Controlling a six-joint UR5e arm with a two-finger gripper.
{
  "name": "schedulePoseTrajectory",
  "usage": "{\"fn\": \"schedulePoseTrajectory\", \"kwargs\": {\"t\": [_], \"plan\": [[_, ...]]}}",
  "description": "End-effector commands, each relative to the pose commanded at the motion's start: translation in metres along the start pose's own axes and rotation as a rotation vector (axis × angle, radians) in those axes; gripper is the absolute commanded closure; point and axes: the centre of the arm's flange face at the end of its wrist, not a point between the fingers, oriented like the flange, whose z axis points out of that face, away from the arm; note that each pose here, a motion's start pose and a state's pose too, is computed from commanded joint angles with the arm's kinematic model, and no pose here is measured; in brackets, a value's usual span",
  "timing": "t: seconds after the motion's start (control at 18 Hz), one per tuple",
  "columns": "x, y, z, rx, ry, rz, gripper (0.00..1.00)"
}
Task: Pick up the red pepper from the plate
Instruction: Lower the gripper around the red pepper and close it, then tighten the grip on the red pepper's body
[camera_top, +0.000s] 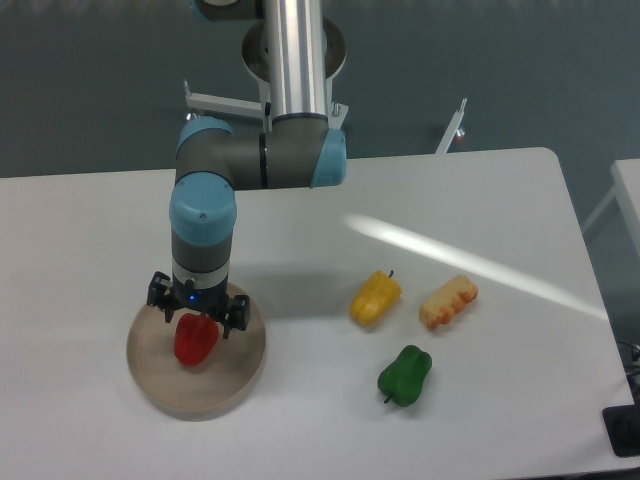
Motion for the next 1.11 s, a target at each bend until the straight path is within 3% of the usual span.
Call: {"fn": "schedulePoseTrajectory", "kwargs": {"t": [0.22,1.11], "plan": [[0.0,-0.001,0.005,-0.004,-0.044,0.012,0.0],[0.011,0.001,0.027,-0.036,-0.045,0.026,0.0]]}}
